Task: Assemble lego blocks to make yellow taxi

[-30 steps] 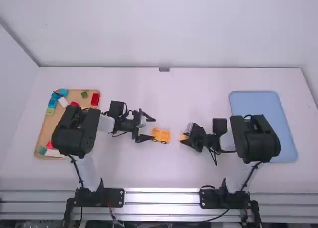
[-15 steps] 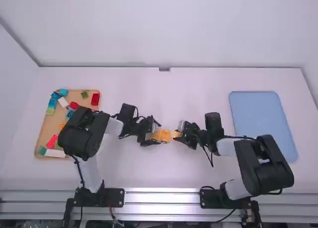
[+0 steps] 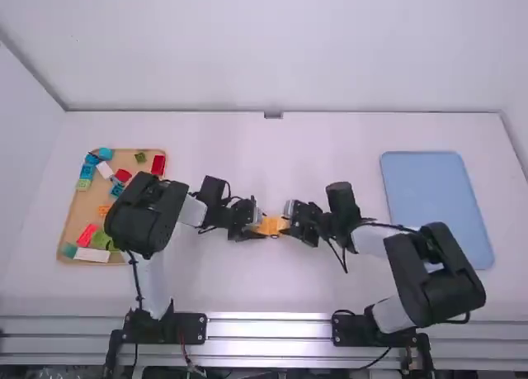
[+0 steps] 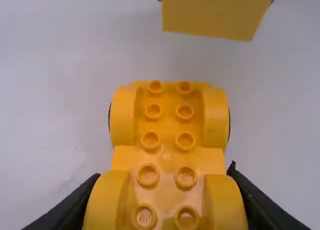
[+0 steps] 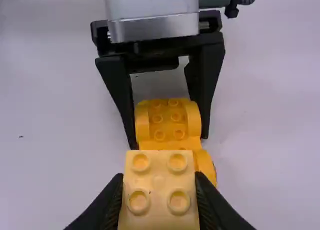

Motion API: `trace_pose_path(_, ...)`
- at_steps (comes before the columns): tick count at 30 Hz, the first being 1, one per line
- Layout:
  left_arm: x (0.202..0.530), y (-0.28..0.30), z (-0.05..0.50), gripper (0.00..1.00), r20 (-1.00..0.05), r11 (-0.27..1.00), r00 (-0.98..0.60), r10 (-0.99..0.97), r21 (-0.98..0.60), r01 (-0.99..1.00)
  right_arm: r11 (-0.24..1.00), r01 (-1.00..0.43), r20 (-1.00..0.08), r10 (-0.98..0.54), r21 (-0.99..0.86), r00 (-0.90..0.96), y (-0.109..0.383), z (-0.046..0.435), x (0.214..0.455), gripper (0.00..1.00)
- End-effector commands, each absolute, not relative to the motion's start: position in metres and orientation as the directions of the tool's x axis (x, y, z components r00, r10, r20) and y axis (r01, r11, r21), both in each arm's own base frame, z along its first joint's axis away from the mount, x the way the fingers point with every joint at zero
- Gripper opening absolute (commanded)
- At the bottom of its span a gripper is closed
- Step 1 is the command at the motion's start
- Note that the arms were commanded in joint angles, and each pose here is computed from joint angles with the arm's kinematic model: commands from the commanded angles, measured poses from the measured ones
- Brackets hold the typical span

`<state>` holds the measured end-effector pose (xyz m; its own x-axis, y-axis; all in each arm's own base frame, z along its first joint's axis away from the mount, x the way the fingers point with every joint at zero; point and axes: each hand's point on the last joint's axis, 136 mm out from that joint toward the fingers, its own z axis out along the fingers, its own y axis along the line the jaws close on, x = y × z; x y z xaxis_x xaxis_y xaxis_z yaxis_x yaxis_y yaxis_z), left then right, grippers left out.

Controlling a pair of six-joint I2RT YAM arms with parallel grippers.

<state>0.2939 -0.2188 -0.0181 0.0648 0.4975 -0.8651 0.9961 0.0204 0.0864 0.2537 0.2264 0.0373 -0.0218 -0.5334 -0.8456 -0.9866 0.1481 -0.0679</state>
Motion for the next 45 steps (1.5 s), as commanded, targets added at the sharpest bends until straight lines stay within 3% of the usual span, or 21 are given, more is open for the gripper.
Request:
trace_pose_path(1,0.289,-0.219,-0.023,0.46,-0.868,0.014,0.05,0.495,0.065,0.998,0.15,-0.983,-0.83,-0.558,-0.105,0.003,0.232,0.037,0.268,0.0)
trace_pose_path(7,0.289,-0.22,-0.023,0.44,-0.865,0.016,0.046,0.5,0.062,0.998,0.096,-0.994,-0.851,-0.525,-0.043,-0.014,0.241,0.023,0.284,0.0)
trace_pose_path(13,0.291,-0.219,-0.024,0.45,-0.86,0.02,0.05,0.507,0.07,0.997,-0.025,-0.999,-0.848,-0.528,-0.038,0.045,0.242,0.024,0.275,0.0)
trace_pose_path(21,0.305,-0.218,-0.024,0.46,-0.855,0.099,-0.012,0.518,0.046,0.994,-0.012,-0.999,-0.822,-0.568,-0.045,0.044,0.24,0.019,0.28,0.0)
trace_pose_path(32,0.299,-0.221,-0.021,0.43,-0.868,0.08,-0.017,0.497,0.027,0.996,0.015,-0.997,-0.805,-0.591,-0.076,0.052,0.241,0.008,0.291,0.0)
trace_pose_path(45,0.3,-0.218,-0.026,0.43,-0.853,0.096,-0.03,0.522,0.023,0.995,-0.042,-0.997,-0.813,-0.578,-0.062,0.074,0.256,0.005,0.277,0.0)
